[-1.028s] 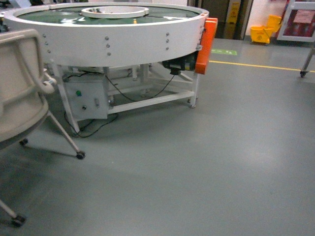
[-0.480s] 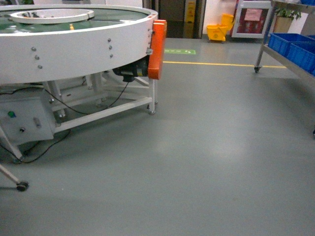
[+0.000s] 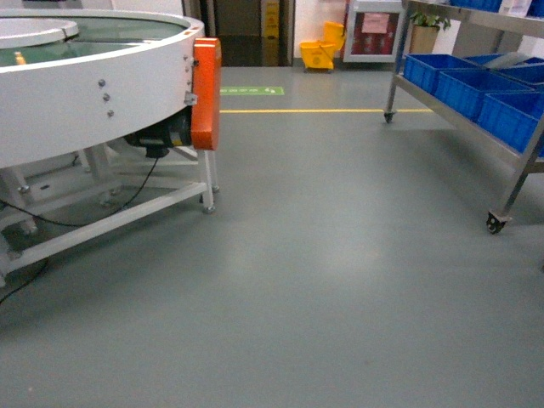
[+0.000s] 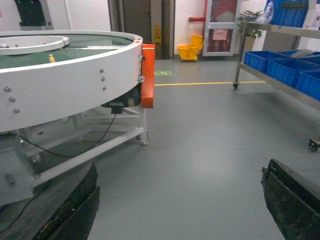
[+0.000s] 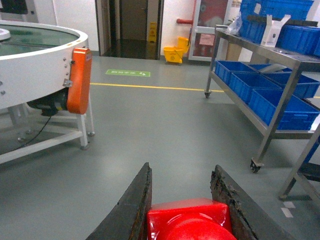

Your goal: Pick red block from blue box to shelf

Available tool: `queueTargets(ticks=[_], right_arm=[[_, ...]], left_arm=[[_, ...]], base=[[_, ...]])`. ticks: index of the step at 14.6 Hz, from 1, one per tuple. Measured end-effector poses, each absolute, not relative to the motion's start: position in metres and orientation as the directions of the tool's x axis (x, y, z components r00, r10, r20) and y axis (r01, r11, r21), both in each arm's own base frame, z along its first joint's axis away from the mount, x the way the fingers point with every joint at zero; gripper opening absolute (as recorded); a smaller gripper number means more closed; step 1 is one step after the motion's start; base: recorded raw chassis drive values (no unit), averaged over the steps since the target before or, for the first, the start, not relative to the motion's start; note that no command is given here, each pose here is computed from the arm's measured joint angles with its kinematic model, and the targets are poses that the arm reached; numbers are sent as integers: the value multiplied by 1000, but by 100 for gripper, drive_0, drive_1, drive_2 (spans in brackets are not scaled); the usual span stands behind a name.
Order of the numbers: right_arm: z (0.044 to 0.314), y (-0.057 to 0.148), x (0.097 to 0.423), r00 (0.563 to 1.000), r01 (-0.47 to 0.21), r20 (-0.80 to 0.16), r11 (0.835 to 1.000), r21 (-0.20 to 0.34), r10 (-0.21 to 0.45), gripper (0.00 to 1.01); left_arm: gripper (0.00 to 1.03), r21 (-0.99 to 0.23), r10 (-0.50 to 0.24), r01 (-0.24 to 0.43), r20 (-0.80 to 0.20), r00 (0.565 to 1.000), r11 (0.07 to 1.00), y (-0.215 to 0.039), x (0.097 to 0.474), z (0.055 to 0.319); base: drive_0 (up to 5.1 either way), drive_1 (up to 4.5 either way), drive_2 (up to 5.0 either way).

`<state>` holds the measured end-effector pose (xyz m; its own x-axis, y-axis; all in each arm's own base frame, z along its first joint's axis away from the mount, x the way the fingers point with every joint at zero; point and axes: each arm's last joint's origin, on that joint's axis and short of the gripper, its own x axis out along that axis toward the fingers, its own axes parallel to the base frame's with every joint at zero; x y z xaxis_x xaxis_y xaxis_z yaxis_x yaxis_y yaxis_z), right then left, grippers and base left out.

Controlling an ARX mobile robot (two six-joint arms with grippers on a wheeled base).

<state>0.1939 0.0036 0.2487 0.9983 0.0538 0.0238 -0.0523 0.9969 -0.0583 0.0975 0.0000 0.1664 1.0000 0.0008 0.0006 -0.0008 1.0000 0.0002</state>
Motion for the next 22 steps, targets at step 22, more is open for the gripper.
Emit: queueTargets(ticks=[22], right_arm=[[249,4,194,998,-53,23,997,-58,54,29]], left_arm=[[98,0,0,0,1,1000,1000,0,97,166]], base=[[-160,-4,-316]])
